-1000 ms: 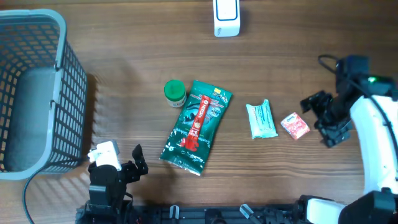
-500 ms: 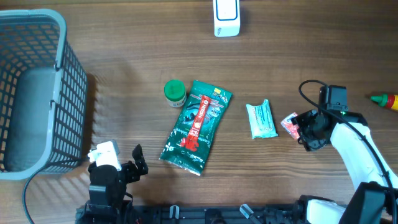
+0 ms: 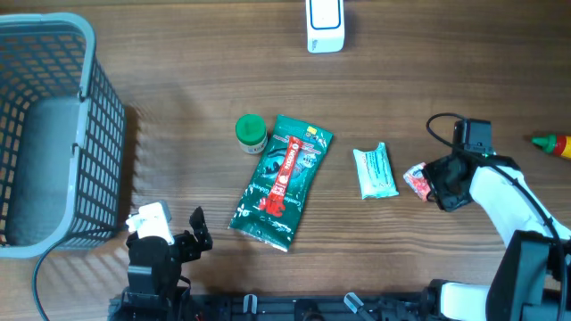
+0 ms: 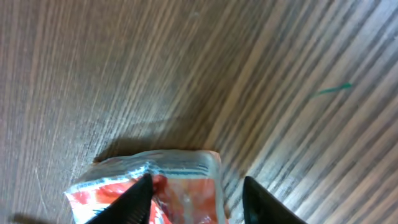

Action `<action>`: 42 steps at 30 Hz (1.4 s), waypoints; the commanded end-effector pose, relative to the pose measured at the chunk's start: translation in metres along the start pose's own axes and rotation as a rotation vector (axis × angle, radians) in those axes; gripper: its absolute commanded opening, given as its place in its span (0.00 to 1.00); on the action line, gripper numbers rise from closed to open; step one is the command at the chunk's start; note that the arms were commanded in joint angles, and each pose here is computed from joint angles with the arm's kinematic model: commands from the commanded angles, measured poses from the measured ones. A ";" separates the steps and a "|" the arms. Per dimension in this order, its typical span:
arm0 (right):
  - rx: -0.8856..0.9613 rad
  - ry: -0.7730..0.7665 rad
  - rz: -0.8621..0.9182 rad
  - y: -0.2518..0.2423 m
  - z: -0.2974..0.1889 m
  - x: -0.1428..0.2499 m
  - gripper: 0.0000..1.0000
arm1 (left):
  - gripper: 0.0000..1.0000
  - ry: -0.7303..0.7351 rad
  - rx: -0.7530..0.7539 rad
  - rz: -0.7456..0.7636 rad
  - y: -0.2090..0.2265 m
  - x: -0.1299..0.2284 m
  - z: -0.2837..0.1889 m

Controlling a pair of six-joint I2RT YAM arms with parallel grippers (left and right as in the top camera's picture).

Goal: Scan the item barcode
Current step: 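Move the right gripper to the orange tissue pack and grasp it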

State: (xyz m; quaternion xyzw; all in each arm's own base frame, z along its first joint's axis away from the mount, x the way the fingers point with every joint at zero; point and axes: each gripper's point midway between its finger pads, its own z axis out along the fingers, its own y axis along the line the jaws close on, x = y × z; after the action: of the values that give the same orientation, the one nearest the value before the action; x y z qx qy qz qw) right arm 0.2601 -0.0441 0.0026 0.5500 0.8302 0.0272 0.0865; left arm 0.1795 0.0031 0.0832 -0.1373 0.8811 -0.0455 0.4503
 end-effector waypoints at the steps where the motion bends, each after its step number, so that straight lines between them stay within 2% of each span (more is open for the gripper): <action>1: 0.075 0.048 -0.001 -0.014 0.019 0.010 0.20 | 1.00 0.000 0.010 0.016 -0.002 0.000 0.000; 3: 0.067 0.061 -0.002 -0.013 0.019 0.012 0.06 | 1.00 0.000 0.010 0.016 -0.002 0.000 0.000; 4: 0.040 0.092 -0.022 -0.008 0.016 0.017 0.04 | 1.00 0.000 0.010 0.016 -0.002 0.000 0.000; 7: -0.073 0.230 -0.077 0.019 -0.009 0.035 0.04 | 1.00 0.000 0.010 0.016 -0.002 0.000 0.000; 13: -0.281 0.554 -0.257 0.050 -0.095 0.082 0.04 | 1.00 0.000 0.010 0.016 -0.002 0.000 0.000; 17: -0.245 0.750 -0.216 0.033 -0.123 0.112 0.04 | 1.00 0.000 0.010 0.016 -0.002 0.000 0.000; 22: -0.152 0.857 -0.214 0.006 -0.140 0.131 0.04 | 1.00 0.000 0.010 0.016 -0.002 0.000 0.000; 26: -0.170 0.814 -0.177 0.008 -0.150 0.132 0.04 | 1.00 0.000 0.010 0.016 -0.002 0.000 0.000; 29: -0.162 0.656 -0.106 0.019 -0.148 0.126 0.04 | 1.00 0.000 0.010 0.016 -0.002 0.000 0.000; 32: -0.181 0.605 -0.128 0.035 -0.153 0.148 0.04 | 1.00 0.000 0.010 0.016 -0.002 0.000 0.000; 36: -0.180 0.610 -0.193 0.049 -0.158 0.198 0.04 | 1.00 0.000 0.010 0.016 -0.002 0.000 0.000; 42: -0.170 0.627 -0.276 0.044 -0.162 0.222 0.04 | 1.00 0.000 0.010 0.016 -0.002 0.000 0.000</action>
State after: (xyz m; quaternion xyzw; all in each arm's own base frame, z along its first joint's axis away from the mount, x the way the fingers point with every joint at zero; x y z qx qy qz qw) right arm 0.1854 0.1851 0.1409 0.3777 0.8794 0.2565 -0.1352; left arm 0.1795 0.0031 0.0832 -0.1373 0.8811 -0.0455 0.4503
